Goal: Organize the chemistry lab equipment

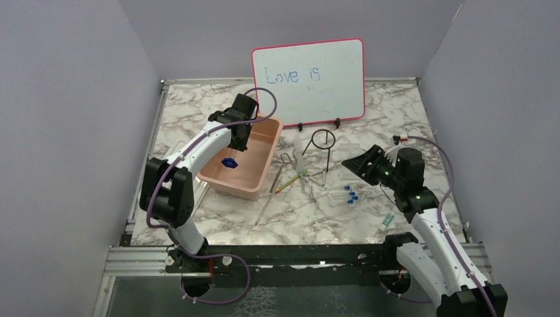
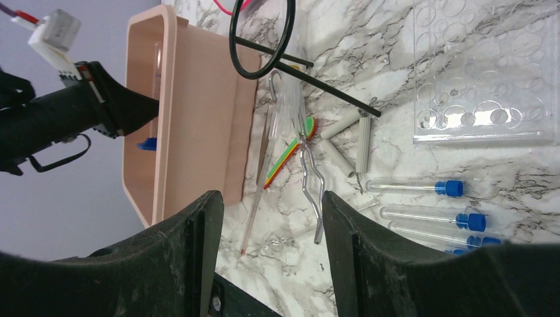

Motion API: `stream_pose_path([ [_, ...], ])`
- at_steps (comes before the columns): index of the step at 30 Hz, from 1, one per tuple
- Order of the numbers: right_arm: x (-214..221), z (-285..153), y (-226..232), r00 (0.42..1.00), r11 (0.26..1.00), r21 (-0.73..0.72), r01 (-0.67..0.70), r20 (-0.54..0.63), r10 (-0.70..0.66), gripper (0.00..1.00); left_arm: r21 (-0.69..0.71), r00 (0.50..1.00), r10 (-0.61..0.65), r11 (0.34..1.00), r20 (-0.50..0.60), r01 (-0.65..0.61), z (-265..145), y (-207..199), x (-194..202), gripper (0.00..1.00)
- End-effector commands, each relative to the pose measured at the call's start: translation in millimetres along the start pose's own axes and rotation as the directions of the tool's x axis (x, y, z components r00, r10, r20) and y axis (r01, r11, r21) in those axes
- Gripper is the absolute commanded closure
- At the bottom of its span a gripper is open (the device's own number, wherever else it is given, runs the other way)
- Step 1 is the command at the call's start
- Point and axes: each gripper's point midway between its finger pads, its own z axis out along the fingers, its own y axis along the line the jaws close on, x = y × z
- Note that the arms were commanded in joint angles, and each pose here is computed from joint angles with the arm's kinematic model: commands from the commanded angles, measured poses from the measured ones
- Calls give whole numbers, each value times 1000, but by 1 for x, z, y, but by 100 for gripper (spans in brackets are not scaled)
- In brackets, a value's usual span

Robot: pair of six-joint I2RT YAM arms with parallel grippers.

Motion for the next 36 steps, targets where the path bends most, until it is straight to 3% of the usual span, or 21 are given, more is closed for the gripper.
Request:
stream_pose_path([
  [1, 2, 2, -1, 1000, 1000, -18, 11, 6, -11, 39, -110, 998, 61, 992, -26, -64, 21, 16, 5, 89],
  [10, 7, 6, -6, 1000, 1000, -4, 19, -3, -19, 39, -185, 987, 120, 973, -105, -138, 55, 24, 30, 89],
  [19, 7, 5, -7, 1000, 1000, 8, 25, -4, -25, 38, -201, 992, 103, 973, -79, -117, 48, 27, 28, 65],
  [29, 14, 6, -27, 996, 991, 116, 61, -76, -52, 34, -78, 991, 12, 997, 134, -2, -10, 13, -15, 46],
  [36, 22, 11, -35, 987, 987, 124, 101, -134, -84, 31, 161, 928, -54, 987, 368, -6, -93, -26, -57, 43],
])
